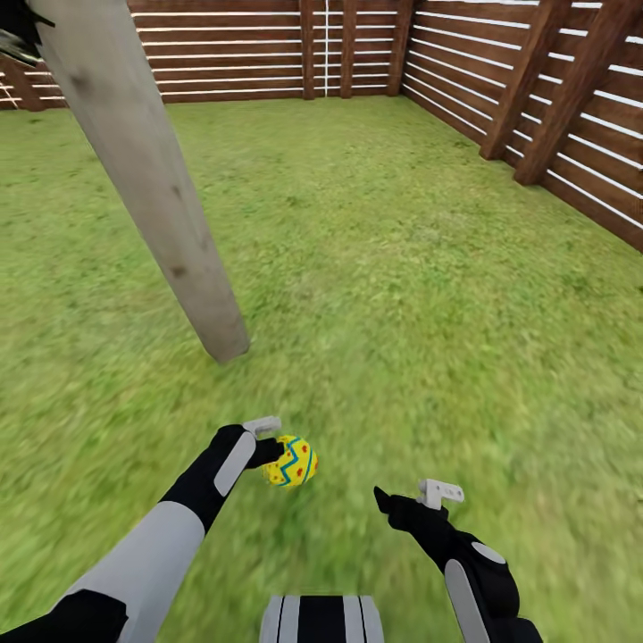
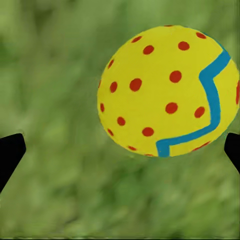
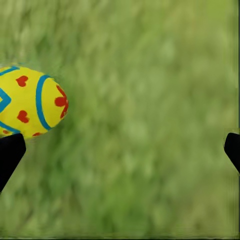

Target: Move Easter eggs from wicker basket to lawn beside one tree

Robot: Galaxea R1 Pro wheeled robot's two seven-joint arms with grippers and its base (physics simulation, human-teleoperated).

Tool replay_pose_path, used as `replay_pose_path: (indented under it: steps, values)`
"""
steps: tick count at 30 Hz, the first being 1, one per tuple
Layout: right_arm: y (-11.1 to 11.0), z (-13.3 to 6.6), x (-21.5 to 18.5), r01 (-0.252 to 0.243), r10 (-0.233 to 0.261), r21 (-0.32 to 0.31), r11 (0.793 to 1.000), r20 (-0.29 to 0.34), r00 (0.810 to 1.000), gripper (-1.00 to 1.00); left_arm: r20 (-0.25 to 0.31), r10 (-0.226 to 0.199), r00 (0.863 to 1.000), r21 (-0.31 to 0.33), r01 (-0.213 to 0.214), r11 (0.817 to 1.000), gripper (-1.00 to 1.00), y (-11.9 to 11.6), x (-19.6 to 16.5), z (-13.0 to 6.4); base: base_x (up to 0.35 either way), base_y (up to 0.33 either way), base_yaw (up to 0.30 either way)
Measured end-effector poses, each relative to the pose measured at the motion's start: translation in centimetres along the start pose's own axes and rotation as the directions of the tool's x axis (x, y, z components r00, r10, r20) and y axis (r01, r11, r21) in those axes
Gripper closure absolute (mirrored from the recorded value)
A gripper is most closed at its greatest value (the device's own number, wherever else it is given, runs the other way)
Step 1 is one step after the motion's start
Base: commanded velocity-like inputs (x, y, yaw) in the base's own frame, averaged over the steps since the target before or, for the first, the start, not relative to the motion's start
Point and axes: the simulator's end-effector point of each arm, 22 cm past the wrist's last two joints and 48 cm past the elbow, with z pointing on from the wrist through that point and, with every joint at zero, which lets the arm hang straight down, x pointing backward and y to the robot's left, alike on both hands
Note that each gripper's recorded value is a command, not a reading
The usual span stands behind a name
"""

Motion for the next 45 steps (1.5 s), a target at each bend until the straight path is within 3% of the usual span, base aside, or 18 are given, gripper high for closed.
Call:
replay_pose_path:
  steps: [12, 26, 45]
  values:
    - [0.9, -1.4, -1.9, 0.01, -0.009, -0.015, 1.0, 0.045, 0.999, -1.0, 0.045, 0.004, 0.999, 0.011, -0.004, 1.0, -1.0, -0.6, -1.7, -2.5, -0.329, 0.0, 0.0]
    - [1.7, -2.7, -3.2, 0.019, -0.017, -0.028, 0.999, 0.078, 0.997, -1.0, 0.094, 0.011, 0.995, 0.018, -0.013, 1.0, -1.0, -1.1, -3.4, -5.4, -0.045, 0.0, 0.0]
    - [3.1, -4.7, -4.8, 0.036, -0.03, -0.048, 0.998, 0.126, 0.992, -1.0, 0.18, 0.014, 0.984, 0.034, -0.021, 0.999, -1.0, -2.0, -6.1, -10.2, -0.245, 0.0, 0.051]
